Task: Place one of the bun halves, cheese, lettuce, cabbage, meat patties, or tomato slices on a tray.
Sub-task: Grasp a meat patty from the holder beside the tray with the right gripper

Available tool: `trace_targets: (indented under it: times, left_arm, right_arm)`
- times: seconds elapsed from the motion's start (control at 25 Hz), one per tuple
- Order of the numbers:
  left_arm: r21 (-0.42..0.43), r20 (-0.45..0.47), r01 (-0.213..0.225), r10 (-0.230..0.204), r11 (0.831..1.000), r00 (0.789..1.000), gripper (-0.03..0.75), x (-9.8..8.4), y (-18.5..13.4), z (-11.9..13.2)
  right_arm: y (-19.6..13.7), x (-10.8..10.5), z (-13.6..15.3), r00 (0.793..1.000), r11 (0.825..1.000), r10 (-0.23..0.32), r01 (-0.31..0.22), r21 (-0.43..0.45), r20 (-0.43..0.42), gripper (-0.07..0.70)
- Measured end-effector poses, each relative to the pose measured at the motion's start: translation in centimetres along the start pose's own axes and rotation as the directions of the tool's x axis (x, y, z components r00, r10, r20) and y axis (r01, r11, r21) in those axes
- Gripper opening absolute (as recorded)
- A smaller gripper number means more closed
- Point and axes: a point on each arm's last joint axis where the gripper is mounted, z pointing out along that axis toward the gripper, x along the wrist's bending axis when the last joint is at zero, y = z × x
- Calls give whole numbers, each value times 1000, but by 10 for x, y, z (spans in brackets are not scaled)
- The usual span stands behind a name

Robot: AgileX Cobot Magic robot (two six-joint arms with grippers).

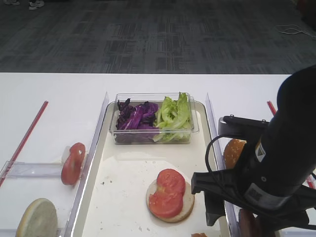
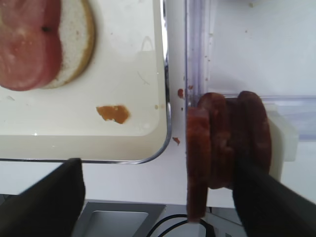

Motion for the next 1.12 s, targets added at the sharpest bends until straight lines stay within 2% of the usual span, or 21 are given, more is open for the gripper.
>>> trace_targets:
  times: [0.16, 0.24, 0.84, 1.12]
  left_arm:
    - [0, 0, 0, 0, 1000, 1000, 225, 0, 0, 0]
    - [0, 0, 0, 0, 1000, 1000, 225, 0, 0, 0]
    - [0, 0, 0, 0, 1000, 1000, 225, 0, 0, 0]
    - [0, 0, 0, 0, 1000, 1000, 225, 0, 0, 0]
  right_arm:
    - [0, 0, 0, 1000, 1000, -2, 2, 0, 0, 470]
    - [0, 0, 0, 1000, 1000, -4, 4, 0, 0, 427]
    - [-2, -2, 0, 1000, 1000, -9, 8, 27, 26, 265]
    - [-3, -5, 0, 998, 999, -22, 20, 34, 60, 127]
